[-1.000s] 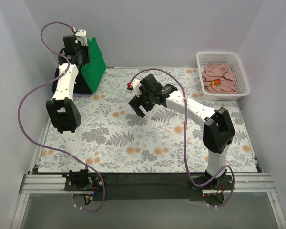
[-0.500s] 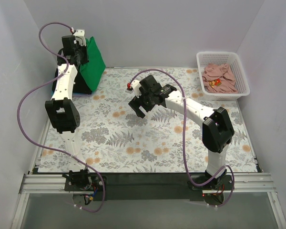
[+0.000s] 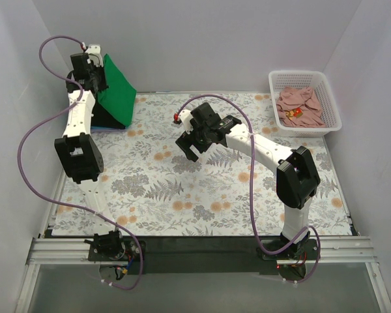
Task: Fold and stack the t-shirts
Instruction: Neatly place the folded tshirt to the corner
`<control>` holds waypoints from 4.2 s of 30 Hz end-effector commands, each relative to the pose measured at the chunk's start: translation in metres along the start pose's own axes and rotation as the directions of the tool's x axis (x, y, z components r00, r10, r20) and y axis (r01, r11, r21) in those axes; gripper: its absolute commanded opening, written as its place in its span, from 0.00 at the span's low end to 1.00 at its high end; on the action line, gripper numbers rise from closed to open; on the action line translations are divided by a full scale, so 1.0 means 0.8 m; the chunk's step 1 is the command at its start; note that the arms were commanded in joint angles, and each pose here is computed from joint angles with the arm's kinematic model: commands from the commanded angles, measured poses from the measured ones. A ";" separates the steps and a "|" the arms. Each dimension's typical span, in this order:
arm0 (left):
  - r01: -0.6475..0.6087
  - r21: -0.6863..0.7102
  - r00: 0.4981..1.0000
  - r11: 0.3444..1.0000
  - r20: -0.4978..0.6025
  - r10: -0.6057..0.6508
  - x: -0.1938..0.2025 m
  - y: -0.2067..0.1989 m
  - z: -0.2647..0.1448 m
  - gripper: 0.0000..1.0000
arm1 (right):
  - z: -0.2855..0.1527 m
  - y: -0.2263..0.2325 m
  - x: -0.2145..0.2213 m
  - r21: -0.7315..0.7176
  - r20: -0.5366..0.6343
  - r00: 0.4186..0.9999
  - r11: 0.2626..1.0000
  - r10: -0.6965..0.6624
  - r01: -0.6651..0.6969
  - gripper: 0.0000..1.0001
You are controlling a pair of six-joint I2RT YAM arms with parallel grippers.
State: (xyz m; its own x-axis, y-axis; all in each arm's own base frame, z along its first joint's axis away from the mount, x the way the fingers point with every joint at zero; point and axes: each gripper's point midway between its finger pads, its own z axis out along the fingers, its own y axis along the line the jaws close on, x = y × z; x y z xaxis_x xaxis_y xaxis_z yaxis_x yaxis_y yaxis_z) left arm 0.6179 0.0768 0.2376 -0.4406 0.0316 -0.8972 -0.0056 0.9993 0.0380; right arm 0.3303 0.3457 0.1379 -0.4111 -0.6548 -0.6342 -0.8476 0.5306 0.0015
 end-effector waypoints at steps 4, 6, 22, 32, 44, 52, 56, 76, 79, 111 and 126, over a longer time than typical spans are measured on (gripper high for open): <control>-0.028 -0.058 0.996 0.998 0.086 0.033 -0.035 0.044 -0.019 0.00 | 0.006 0.003 0.000 -0.019 0.002 1.000 1.000 0.004 -0.004 0.98; -0.020 -0.055 0.998 0.998 0.063 0.023 -0.020 0.058 -0.011 0.00 | 0.006 0.003 0.002 -0.019 -0.001 1.000 1.000 0.003 -0.003 0.98; -0.052 -0.091 0.997 0.994 -0.055 0.047 0.080 0.127 0.056 0.00 | 0.026 0.008 0.021 -0.045 -0.051 0.999 0.999 0.012 -0.014 0.98; -0.114 -0.124 0.992 0.986 -0.061 0.107 0.096 0.162 0.069 0.00 | 0.030 0.011 0.028 -0.056 -0.063 0.998 0.998 0.012 -0.016 0.98; -0.169 -0.179 0.985 0.969 0.011 0.173 0.038 0.184 0.040 0.55 | 0.022 0.014 0.018 -0.069 -0.049 0.999 0.997 0.011 -0.014 0.98; -0.168 -0.174 0.977 0.970 0.102 0.187 -0.038 0.179 -0.021 0.60 | 0.010 0.018 0.024 -0.075 -0.043 0.999 0.997 0.006 -0.009 0.98; -0.040 -0.071 0.996 0.997 0.077 0.045 -0.013 0.158 -0.037 0.58 | 0.006 0.020 0.030 -0.081 -0.049 0.999 0.997 0.002 -0.006 0.98; 0.301 -0.079 0.938 0.950 -0.156 -0.310 0.148 0.173 -0.027 0.19 | 0.007 0.020 0.056 -0.099 -0.087 0.996 0.995 0.012 -0.021 0.98; 0.302 -0.170 0.928 0.938 -0.173 -0.330 0.168 0.195 -0.022 0.18 | 0.008 0.020 0.055 -0.096 -0.088 0.996 0.995 0.014 -0.022 0.98; 0.146 0.215 0.982 0.966 0.083 -0.167 -0.052 0.032 -0.256 0.93 | -0.193 -0.141 0.076 0.250 0.130 0.966 0.936 0.223 -0.250 0.98; 0.173 0.458 0.965 0.872 -0.257 -0.056 0.179 -0.167 -0.313 0.96 | -0.208 -0.099 0.218 0.226 0.085 0.902 0.874 0.423 -0.431 0.98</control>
State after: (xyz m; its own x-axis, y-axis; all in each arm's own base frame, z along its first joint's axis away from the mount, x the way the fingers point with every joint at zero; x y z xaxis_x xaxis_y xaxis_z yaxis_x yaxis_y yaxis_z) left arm 0.3540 -0.0498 0.1928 -0.7128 -0.0370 -0.7004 0.2889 0.8944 -0.3413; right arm 0.2833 0.0988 0.1672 -0.6750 -0.3393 -0.6551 -0.4899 0.8701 0.0541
